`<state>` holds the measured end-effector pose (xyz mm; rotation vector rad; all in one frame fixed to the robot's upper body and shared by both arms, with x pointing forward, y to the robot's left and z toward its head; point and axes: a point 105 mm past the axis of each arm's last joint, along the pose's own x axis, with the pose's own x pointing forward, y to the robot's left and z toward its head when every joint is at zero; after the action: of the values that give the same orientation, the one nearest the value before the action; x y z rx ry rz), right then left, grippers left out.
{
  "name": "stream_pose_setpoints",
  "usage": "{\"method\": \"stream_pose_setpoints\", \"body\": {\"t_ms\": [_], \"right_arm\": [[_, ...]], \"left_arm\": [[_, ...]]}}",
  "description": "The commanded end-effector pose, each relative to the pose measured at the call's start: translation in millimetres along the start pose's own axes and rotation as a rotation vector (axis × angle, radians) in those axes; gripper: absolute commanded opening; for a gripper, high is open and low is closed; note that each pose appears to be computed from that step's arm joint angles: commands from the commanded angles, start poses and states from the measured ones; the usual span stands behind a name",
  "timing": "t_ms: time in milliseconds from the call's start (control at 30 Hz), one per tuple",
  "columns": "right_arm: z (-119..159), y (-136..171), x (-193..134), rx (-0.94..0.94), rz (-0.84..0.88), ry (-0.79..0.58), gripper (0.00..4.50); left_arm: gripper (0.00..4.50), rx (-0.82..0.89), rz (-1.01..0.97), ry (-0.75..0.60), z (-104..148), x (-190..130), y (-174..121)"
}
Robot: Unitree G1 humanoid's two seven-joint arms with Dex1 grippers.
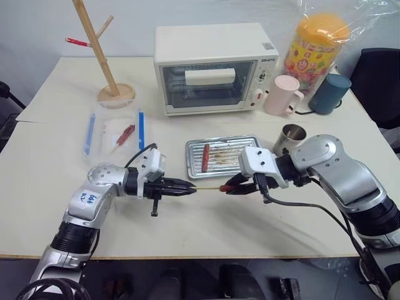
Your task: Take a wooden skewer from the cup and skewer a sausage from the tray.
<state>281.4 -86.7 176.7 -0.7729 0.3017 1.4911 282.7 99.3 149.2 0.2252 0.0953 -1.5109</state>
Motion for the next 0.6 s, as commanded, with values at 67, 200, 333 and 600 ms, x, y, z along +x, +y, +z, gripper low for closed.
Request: {"method": "stream_pose_setpoints", "body": {"t_ms": [67, 200, 333, 600], "right_arm": [[17.3, 2.7, 3.0, -0.083, 0.023, -0.027, 0.76], [18.7, 2.3, 5.2, -0.085, 0.030, -0.031, 0.76], [20.4, 1.0, 7.1, -0.089, 0.032, -0.035, 0.76], [24.1, 3.0, 3.5, -0.072, 0.045, -0.056, 0.76]], "left_arm": [[0.00, 0.024, -0.007, -0.020, 8.3, 9.7, 0.7], [0.00, 0.019, -0.010, -0.032, 9.3, 13.8, 0.1], [0.00, 0.013, -0.011, -0.040, 9.8, 17.6, 0.0], [0.00, 0.002, 0.027, -0.081, 9.3, 18.2, 2.7]]}}
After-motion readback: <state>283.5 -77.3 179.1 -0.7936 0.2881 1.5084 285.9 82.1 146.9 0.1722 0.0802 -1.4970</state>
